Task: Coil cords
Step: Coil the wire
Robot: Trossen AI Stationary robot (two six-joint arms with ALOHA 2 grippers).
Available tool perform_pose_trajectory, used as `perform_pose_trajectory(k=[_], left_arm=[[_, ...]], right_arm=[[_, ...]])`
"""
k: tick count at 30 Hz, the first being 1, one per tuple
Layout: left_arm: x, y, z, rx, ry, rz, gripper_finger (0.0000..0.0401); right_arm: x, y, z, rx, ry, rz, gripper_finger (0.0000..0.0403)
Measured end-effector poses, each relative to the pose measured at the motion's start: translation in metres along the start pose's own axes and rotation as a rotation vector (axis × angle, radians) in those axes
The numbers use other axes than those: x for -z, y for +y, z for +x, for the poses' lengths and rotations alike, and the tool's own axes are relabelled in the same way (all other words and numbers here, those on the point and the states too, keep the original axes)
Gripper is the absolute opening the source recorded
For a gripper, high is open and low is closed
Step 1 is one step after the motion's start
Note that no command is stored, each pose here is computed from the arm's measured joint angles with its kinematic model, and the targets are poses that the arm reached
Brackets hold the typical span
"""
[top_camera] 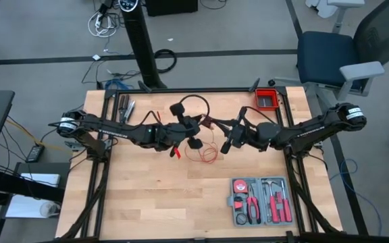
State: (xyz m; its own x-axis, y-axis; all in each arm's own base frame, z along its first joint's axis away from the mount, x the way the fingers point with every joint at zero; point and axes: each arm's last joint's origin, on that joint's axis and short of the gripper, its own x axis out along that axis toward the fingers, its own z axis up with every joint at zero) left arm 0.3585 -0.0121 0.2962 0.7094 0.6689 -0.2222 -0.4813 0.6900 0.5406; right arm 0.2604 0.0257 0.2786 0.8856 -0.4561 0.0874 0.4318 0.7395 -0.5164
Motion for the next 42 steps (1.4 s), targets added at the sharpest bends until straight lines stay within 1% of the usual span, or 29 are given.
perform_pose_trajectory(k=[4,9,11,14,17,23,27,31,34,38,42], left_arm=[[-0.002,0.001,0.0,-0.001,-0.005,0.039,0.0],[-0.011,0.004,-0.001,0.038,-0.044,0.008,0.0],[-0.013,0.004,-0.002,0.069,-0.061,-0.012,0.0],[-0.016,0.004,-0.002,0.117,-0.089,-0.047,0.0],[-0.018,0.003,-0.002,0.154,-0.114,-0.089,0.0],[-0.021,0.003,-0.003,0.181,-0.141,-0.162,0.0],[-0.021,0.003,-0.003,0.191,-0.14,-0.176,0.0],[-0.02,0.003,-0.003,0.196,-0.136,-0.202,0.0001],[-0.019,0.002,-0.003,0.198,-0.128,-0.197,0.0011],[-0.018,-0.001,-0.002,0.207,-0.117,-0.191,0.0035],[-0.014,-0.007,0.003,0.212,-0.109,-0.183,0.0054]], right_arm=[[0.004,0.004,-0.003,0.035,0.091,-0.122,0.0002],[0.006,0.002,-0.003,0.104,0.159,-0.236,0.0001],[0.007,0.001,-0.003,0.118,0.179,-0.282,0.0001],[0.009,-0.001,-0.002,0.129,0.195,-0.319,0.0001],[0.01,-0.004,0.0,0.145,0.2,-0.311,0.0001],[0.005,-0.01,0.002,0.198,0.146,-0.206,0.0001],[0.003,-0.01,0.003,0.173,0.112,-0.199,0.0],[0.003,-0.01,0.003,0.172,0.107,-0.195,0.0],[0.002,-0.01,0.003,0.162,0.087,-0.173,0.0],[0.002,-0.009,0.003,0.126,0.052,-0.119,0.0],[0.001,-0.009,0.003,0.122,0.047,-0.109,0.0]])
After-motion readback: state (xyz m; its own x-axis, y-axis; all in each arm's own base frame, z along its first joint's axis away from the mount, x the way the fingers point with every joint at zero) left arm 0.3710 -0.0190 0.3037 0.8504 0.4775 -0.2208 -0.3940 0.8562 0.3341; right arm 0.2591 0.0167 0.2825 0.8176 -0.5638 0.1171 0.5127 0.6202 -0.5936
